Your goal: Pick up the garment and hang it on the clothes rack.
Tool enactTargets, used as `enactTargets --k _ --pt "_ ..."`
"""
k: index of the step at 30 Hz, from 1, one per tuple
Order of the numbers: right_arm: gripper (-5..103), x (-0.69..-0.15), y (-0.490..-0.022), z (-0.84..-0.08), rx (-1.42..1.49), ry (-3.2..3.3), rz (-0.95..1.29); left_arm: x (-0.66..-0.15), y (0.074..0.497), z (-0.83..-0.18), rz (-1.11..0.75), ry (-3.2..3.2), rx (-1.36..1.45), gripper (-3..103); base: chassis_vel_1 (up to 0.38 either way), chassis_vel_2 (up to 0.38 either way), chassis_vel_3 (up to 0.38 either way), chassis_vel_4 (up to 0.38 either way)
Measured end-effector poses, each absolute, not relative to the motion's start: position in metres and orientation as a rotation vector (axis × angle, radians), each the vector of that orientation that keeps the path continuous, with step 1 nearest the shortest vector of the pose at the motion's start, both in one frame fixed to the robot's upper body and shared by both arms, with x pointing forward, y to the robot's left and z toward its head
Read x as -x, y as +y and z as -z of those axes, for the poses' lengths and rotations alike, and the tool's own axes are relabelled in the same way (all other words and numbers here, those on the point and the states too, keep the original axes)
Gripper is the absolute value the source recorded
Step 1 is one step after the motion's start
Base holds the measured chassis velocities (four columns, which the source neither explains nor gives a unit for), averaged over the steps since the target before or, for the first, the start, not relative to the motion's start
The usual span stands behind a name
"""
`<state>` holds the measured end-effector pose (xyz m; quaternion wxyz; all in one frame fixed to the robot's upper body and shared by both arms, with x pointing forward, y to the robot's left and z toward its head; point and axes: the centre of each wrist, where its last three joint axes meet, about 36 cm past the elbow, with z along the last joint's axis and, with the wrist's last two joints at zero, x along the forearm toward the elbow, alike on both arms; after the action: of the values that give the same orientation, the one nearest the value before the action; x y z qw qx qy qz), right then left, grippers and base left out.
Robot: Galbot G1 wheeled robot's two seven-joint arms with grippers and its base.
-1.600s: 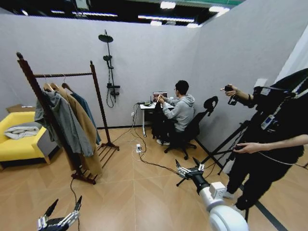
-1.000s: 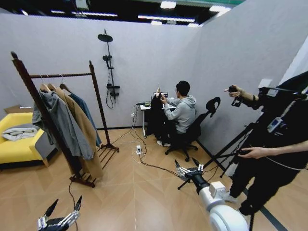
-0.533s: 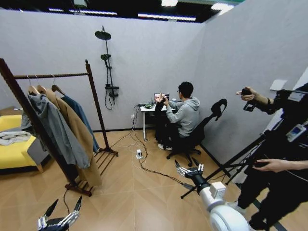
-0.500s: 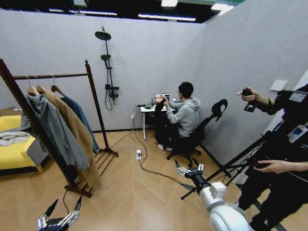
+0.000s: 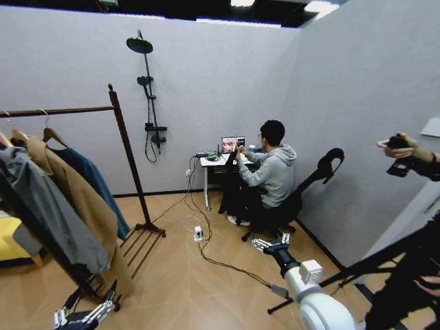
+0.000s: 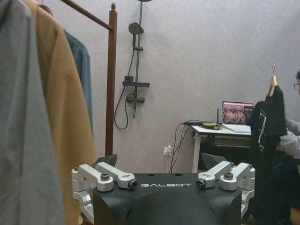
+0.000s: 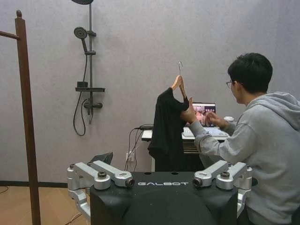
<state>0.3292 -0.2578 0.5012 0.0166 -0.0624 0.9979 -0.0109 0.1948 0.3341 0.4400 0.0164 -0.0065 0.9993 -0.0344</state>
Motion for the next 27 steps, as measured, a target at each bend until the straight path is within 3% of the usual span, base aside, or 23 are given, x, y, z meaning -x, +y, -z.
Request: enactTargets --k 23,27 --pt "100 -0.332 -0.258 -0.499 0.184 3.096 0.065 -0.195 0.334 -0.44 0.107 3.107 0.02 100 -0.338 0.369 0.363 -0.343" --pt "100 -0.333 -0.264 -0.509 0.135 3.064 0.09 -0.195 0.334 -0.44 0.107 3.107 0.02 100 -0.215 0.244 0.145 -0.197"
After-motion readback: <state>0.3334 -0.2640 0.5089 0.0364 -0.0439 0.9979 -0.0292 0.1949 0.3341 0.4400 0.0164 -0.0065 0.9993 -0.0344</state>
